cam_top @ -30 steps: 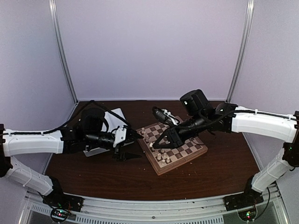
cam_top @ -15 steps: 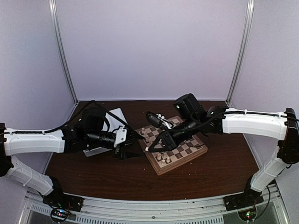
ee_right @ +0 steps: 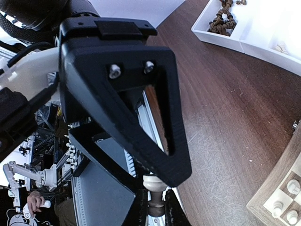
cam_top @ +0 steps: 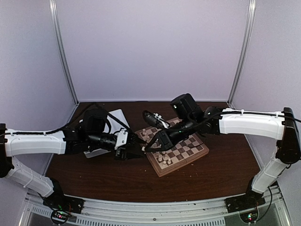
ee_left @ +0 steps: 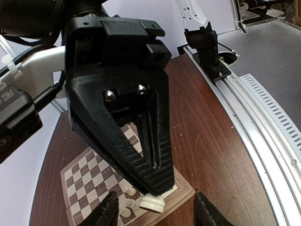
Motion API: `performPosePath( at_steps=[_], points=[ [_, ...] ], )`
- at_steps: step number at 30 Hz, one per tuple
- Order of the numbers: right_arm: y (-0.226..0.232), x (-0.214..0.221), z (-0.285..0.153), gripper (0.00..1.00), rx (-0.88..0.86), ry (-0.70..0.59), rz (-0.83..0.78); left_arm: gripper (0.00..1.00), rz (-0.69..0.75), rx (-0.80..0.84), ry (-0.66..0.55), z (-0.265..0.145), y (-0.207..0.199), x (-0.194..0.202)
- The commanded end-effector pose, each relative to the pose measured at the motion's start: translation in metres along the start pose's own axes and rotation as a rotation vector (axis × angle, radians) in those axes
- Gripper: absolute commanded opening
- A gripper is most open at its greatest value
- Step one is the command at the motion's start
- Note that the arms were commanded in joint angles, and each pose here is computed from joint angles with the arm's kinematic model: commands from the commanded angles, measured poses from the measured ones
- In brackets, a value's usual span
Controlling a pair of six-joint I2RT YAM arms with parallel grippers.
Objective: Set up the chess pieces on the board
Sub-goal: Place the chess piece on the chessboard.
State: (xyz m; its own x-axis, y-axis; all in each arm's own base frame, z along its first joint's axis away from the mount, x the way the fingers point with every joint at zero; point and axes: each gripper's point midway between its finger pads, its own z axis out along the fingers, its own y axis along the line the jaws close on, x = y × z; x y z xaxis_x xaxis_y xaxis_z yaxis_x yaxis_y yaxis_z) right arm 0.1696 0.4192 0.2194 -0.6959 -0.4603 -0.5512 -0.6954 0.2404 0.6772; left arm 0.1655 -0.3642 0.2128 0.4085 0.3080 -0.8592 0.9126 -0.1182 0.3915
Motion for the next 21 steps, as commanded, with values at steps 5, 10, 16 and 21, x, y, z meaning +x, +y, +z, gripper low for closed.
performPosePath(
  at_steps=[5, 10, 16, 21],
  points=[
    [0.0132, -0.0191, 0.0017, 0.00, -0.044, -0.045, -0.031, 0.37, 0.041, -0.001, -0.035, 0.0015, 0.0068, -0.0153],
    [0.0110, -0.0194, 0.0030, 0.00, -0.038, -0.047, -0.022, 0.24, 0.040, -0.004, -0.035, 0.0007, 0.0077, -0.0172],
    [0.0106, -0.0197, 0.0027, 0.01, -0.036, -0.051, -0.017, 0.15, 0.045, -0.006, -0.024, -0.0007, 0.0067, -0.0151],
    [0.0110, -0.0208, 0.0001, 0.14, -0.026, -0.065, -0.021, 0.08, 0.030, -0.033, -0.019, -0.0023, 0.0103, -0.0138]
  ],
)
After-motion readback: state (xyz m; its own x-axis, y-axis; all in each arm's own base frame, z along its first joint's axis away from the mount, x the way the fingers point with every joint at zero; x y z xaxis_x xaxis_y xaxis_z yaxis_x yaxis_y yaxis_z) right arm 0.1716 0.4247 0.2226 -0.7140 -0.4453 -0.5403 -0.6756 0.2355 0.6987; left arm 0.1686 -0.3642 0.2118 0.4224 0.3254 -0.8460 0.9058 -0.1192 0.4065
